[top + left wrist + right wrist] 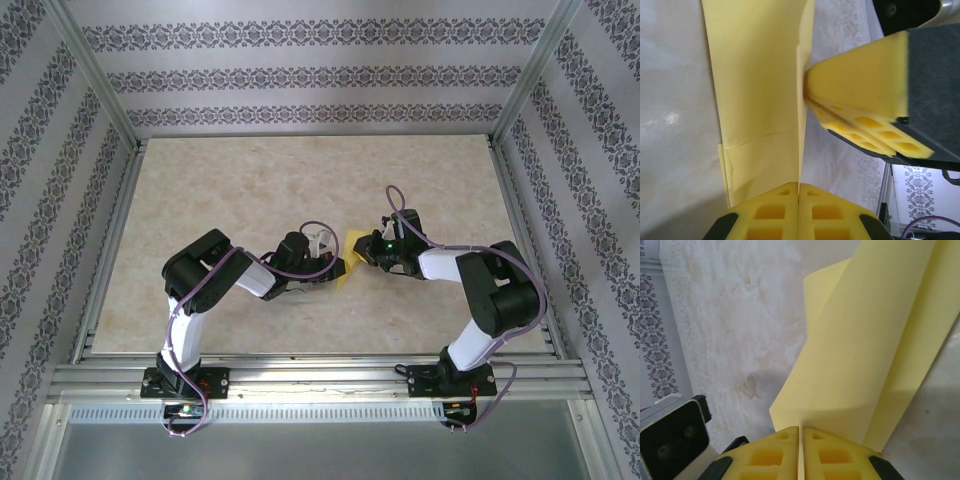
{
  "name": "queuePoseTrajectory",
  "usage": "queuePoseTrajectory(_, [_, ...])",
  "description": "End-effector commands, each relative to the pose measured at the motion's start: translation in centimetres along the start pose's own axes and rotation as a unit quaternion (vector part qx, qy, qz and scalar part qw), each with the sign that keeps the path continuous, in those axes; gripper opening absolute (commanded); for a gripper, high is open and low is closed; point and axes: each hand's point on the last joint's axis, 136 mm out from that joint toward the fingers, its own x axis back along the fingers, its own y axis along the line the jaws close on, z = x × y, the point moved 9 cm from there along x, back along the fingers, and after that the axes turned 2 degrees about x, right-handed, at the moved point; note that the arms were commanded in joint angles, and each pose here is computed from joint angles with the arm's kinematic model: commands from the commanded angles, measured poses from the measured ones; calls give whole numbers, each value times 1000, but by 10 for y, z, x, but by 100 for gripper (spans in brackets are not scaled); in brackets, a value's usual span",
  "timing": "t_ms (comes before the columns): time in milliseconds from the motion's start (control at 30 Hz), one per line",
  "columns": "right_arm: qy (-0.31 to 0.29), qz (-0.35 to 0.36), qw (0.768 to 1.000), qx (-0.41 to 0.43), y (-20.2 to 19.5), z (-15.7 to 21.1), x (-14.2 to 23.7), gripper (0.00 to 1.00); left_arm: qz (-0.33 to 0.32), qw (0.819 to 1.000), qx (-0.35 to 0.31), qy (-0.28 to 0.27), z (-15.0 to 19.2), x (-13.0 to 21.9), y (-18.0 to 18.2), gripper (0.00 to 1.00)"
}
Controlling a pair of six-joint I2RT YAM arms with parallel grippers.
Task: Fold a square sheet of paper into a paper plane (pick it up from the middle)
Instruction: Fold the wing for the fifth time at the center of the table.
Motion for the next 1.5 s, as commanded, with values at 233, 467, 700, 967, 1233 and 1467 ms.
queuePoseTrajectory(233, [-6,-18,1000,8,0,-12,-3,11,-44,998,40,11,-2,1,18,0])
queuePoseTrajectory(467, [-7,-33,999,27,5,-5,6,12,-42,998,49,25,-4,-2,18,0])
queuePoseTrajectory(700, [13,-36,999,22,-1,-2,-1,12,-35,997,62,28,-8,-3,16,0])
queuePoseTrajectory(967, [11,-34,999,21,-1,-5,-5,12,-28,995,89,21,-11,-2,19,0])
queuePoseTrajectory(1233, [12,-31,999,18,-3,-11,-13,11,-20,995,97,22,-11,-4,21,0])
queuePoseTrajectory(1467, [10,-23,1000,11,-9,-14,-19,12,-26,994,100,23,-10,-3,23,0])
